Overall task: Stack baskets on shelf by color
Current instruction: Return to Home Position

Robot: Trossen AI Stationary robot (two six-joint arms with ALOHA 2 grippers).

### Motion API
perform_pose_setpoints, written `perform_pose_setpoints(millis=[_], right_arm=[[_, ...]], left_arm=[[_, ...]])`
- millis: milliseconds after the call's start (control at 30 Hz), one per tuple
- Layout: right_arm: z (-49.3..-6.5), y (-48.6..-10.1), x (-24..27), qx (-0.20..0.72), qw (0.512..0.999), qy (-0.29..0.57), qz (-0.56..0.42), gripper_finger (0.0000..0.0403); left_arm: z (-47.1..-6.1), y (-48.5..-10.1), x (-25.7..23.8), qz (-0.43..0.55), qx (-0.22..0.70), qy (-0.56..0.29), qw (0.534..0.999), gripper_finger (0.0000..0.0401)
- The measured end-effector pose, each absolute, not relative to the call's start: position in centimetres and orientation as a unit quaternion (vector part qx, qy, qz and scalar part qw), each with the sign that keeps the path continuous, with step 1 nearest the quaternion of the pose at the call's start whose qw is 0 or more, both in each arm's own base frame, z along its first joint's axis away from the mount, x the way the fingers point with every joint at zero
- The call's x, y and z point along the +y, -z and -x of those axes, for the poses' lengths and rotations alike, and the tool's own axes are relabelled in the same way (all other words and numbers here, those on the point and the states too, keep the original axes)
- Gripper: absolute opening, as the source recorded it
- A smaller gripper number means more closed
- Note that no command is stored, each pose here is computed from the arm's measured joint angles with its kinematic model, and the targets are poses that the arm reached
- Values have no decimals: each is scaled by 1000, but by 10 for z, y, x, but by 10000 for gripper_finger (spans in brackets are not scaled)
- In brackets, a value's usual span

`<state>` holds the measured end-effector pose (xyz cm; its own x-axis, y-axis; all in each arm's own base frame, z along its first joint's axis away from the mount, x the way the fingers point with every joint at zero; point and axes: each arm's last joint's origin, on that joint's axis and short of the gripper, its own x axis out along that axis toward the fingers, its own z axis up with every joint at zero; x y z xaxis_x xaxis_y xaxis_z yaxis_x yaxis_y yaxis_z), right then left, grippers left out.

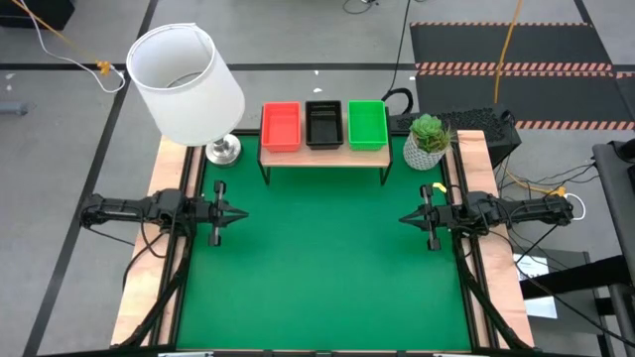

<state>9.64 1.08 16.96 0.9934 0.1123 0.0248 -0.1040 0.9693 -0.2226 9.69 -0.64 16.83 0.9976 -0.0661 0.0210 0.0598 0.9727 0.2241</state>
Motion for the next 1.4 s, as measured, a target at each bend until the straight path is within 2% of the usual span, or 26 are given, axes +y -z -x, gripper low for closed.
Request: perform_pose_setpoints(millis=[1400], right_arm=[[-96,-170,11,-19,992,-55,111,0]], left_arm=[[-97,-168,-6,-114,-14,31,993,37]])
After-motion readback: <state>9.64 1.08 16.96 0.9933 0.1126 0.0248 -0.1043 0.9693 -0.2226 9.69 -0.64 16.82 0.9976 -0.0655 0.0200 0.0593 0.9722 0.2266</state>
